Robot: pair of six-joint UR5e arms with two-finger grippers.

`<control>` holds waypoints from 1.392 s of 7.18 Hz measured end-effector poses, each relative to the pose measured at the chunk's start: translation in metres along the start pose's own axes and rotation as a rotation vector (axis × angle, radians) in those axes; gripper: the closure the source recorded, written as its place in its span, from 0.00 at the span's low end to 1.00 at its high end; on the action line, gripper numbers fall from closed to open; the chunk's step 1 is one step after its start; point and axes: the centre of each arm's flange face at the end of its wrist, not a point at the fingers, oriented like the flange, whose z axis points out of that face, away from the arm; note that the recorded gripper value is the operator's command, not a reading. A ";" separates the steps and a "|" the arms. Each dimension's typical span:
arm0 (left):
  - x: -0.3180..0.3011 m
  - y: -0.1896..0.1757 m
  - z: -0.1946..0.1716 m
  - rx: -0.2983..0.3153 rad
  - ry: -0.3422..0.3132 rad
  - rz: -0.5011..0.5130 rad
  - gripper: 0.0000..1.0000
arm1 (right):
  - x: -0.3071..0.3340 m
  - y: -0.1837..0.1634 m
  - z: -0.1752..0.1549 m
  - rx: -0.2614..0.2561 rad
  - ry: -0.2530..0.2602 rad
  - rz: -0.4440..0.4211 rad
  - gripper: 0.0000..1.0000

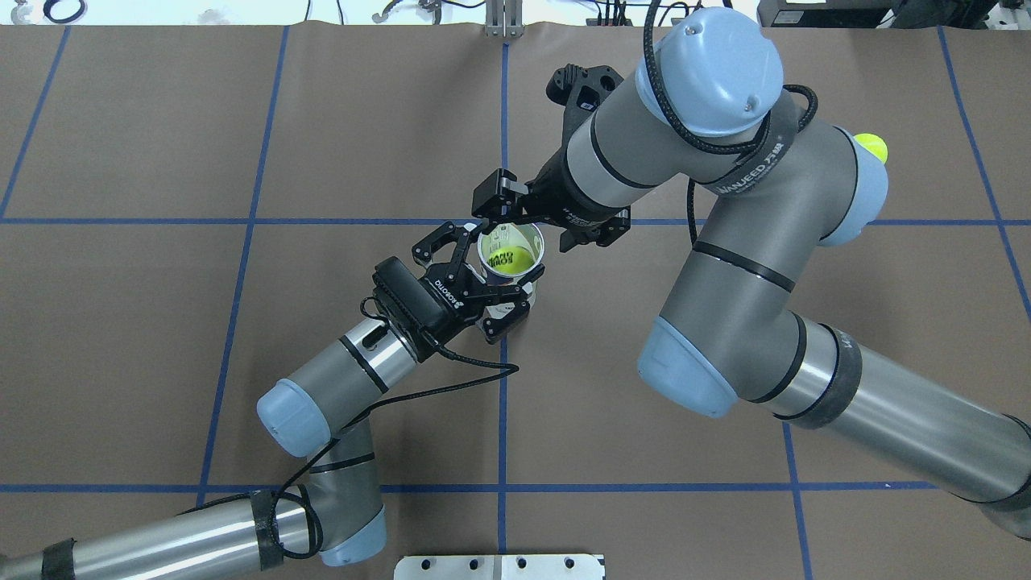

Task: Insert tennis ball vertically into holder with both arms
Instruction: 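Release the ball and move the right gripper to the other tennis ball, then grasp the second yellow tennis ball with the right gripper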

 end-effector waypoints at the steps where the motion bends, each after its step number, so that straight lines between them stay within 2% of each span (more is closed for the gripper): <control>1: 0.000 -0.001 0.000 0.002 0.001 -0.002 0.12 | 0.013 -0.011 -0.005 0.013 0.010 0.013 0.01; 2: 0.000 -0.001 0.000 0.004 0.001 -0.003 0.12 | 0.040 -0.029 -0.012 0.029 0.034 0.033 0.01; 4: 0.000 -0.002 -0.002 0.014 0.004 -0.009 0.12 | 0.132 -0.090 -0.032 0.075 0.134 -0.002 0.01; 5: -0.001 -0.002 -0.002 0.017 0.005 -0.010 0.12 | 0.187 -0.131 -0.037 0.090 0.206 -0.030 0.01; 7: -0.001 -0.002 -0.003 0.018 0.004 -0.011 0.12 | 0.315 -0.218 -0.038 0.076 0.365 -0.063 0.01; 8: -0.001 -0.001 -0.003 0.018 0.004 -0.012 0.12 | 0.372 -0.244 -0.036 0.060 0.410 -0.081 0.01; 10: -0.003 -0.001 -0.004 0.020 0.004 -0.012 0.12 | 0.445 -0.262 -0.019 0.051 0.441 -0.085 0.01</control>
